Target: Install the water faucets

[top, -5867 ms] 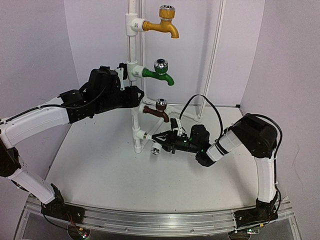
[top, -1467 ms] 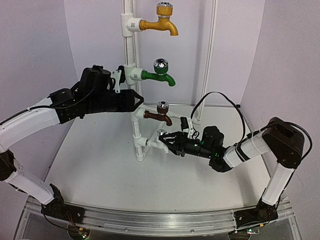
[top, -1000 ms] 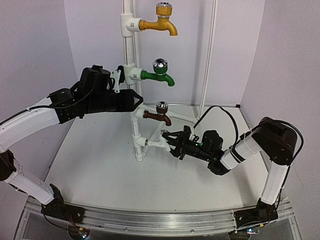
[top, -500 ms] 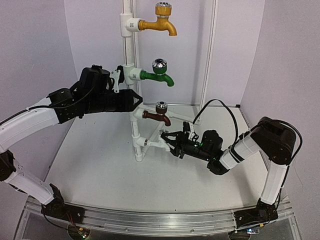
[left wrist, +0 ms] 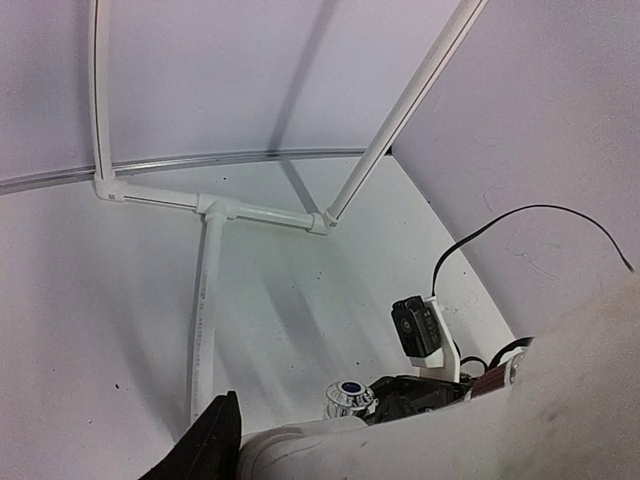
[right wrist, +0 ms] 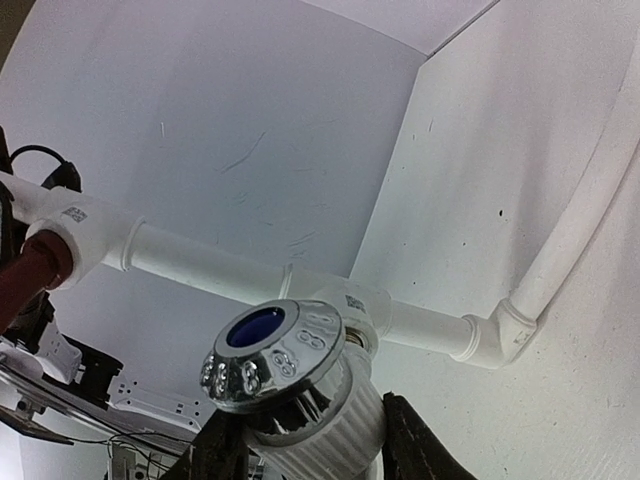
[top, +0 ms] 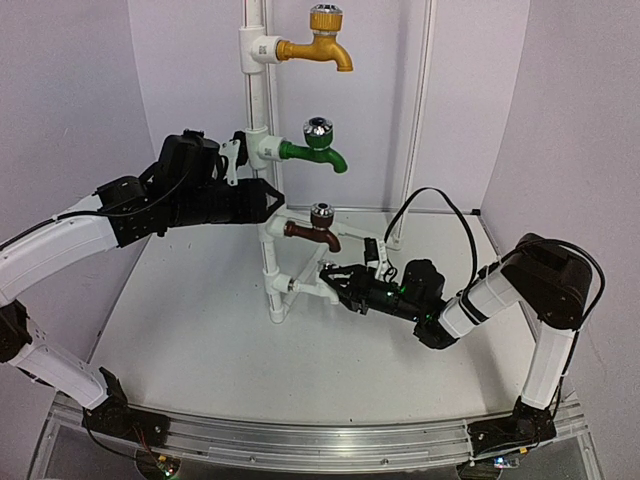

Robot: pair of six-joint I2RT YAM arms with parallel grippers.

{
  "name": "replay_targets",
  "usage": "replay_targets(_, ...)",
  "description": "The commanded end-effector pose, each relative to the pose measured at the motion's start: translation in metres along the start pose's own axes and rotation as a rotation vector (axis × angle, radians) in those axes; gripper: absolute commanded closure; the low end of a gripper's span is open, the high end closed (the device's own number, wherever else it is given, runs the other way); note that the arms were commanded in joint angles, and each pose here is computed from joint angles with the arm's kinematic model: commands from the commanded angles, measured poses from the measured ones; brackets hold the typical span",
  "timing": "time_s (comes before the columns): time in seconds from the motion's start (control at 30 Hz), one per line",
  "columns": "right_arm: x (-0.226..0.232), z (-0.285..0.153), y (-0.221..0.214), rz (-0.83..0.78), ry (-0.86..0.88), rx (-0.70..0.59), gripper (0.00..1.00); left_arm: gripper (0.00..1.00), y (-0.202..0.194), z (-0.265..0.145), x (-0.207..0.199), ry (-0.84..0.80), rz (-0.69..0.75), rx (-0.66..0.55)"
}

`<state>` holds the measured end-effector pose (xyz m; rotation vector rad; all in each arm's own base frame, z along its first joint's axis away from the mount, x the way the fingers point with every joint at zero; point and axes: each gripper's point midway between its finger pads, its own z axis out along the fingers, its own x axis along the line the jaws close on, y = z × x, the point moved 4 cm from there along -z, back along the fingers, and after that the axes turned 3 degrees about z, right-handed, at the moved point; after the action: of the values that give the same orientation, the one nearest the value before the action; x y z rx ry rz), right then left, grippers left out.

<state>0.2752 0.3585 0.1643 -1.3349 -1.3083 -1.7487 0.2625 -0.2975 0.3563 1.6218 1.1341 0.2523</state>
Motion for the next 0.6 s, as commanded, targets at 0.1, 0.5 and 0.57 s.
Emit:
replay_targets(0.1, -0.0082, 0.0166, -0.0224, -0.156, -0.039, 0.11, 0.53, 1.0, 0.0121, -0.0186, -0.0429, -0.23, -0.15, 0.019)
replay_targets(0.5, -0.0118, 0.011, -0.0175, -0.085, -0.068, 0.047, 0.48, 1.0, 0.0121, -0.0186, -0.0426, -0.228, -0.148, 0.019)
replay_targets(0.57, -0.0122, 0.0077, -0.0155, -0.102, -0.076, 0.032, 0.39, 1.0, 0.012, -0.0187, -0.043, -0.231, -0.148, 0.019)
